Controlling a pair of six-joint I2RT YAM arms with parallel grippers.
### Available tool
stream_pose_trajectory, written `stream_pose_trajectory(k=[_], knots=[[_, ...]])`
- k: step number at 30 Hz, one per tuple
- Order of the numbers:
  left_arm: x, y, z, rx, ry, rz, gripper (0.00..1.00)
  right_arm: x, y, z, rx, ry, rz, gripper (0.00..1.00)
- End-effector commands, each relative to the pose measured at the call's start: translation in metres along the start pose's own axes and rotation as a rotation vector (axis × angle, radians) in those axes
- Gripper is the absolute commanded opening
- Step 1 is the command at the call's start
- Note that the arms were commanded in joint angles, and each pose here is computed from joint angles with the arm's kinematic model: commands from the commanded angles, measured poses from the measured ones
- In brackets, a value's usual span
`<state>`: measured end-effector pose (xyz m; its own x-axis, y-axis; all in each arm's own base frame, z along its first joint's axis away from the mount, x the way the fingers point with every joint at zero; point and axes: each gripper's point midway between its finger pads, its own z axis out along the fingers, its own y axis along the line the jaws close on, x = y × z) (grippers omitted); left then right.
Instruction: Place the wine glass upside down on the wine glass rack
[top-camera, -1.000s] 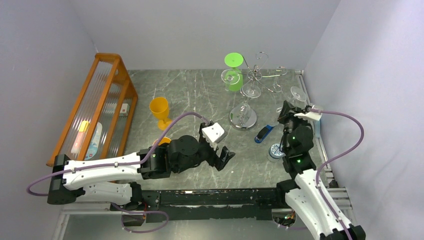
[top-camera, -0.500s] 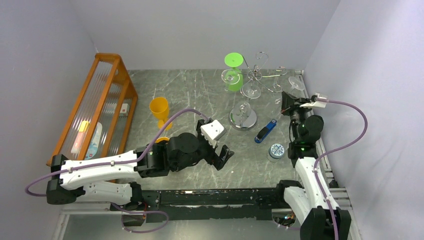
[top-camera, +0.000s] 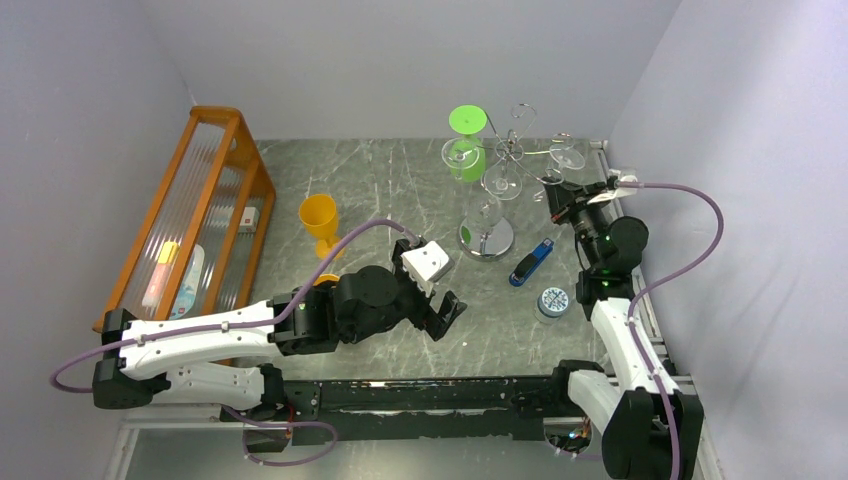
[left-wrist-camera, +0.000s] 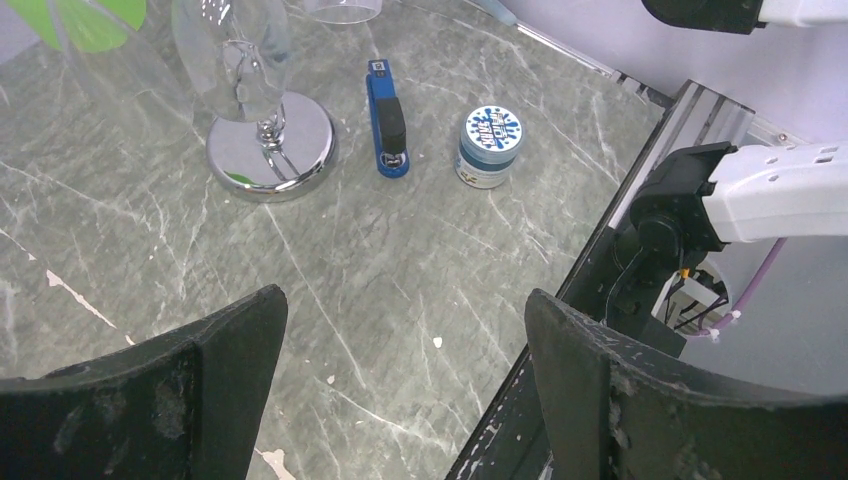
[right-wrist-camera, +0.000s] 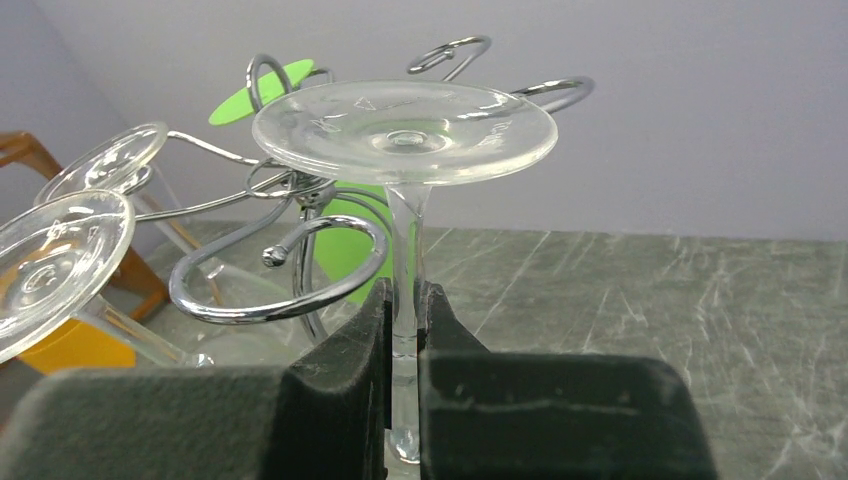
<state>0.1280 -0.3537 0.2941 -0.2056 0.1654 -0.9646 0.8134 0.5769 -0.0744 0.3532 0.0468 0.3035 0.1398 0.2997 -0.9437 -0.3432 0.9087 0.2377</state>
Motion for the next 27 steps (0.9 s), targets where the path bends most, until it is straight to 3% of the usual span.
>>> stream_pose_trajectory(k=[1, 11, 27], knots=[[-0.006, 0.003, -0.002, -0.012, -0.011, 0.014, 0.92, -0.021, 0.015, 0.005, -0.099, -0.038, -0.075, 0.0], [-0.005, 0.006, -0.002, -0.029, -0.005, 0.012, 0.92, -0.007, 0.026, 0.008, -0.194, 0.04, -0.108, 0.0], [0.0, 0.004, 0.001, -0.023, 0.006, 0.019, 0.92, -0.007, 0.047, -0.003, -0.305, 0.034, -0.14, 0.0]])
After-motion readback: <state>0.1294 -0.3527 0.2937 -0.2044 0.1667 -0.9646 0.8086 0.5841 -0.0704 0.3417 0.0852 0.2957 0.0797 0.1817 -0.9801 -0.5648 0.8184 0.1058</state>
